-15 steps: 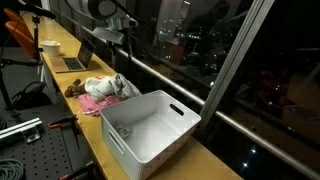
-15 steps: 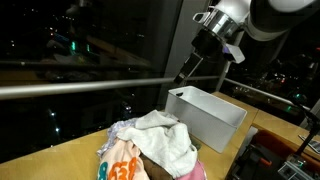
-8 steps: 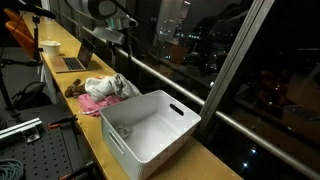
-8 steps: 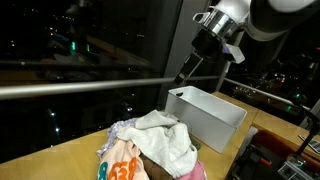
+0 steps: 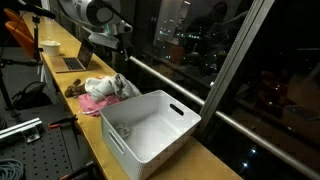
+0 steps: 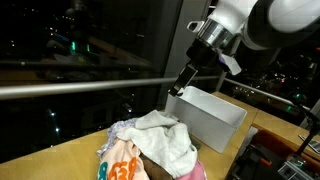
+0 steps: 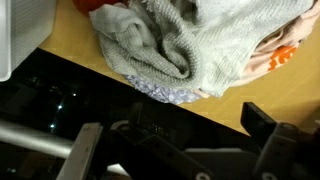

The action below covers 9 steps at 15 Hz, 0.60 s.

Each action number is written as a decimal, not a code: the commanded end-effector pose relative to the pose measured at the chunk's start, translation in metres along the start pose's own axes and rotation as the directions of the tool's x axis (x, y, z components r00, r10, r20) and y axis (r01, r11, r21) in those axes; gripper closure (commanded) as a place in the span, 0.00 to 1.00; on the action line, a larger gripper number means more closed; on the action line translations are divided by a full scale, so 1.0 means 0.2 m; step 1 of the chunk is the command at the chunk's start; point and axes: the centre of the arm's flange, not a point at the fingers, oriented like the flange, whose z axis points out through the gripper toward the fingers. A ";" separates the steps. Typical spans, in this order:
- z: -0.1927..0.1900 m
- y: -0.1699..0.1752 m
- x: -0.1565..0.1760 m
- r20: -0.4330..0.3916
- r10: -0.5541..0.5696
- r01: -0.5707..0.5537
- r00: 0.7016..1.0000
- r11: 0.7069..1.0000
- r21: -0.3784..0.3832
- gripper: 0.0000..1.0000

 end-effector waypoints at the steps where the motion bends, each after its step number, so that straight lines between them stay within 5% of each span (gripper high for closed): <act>1: 0.27 -0.18 -0.01 0.004 0.002 -0.002 1.000 1.000 -0.026 0.00; 9: 0.80 -0.40 -0.22 0.106 -0.053 0.055 0.993 0.998 -0.013 0.00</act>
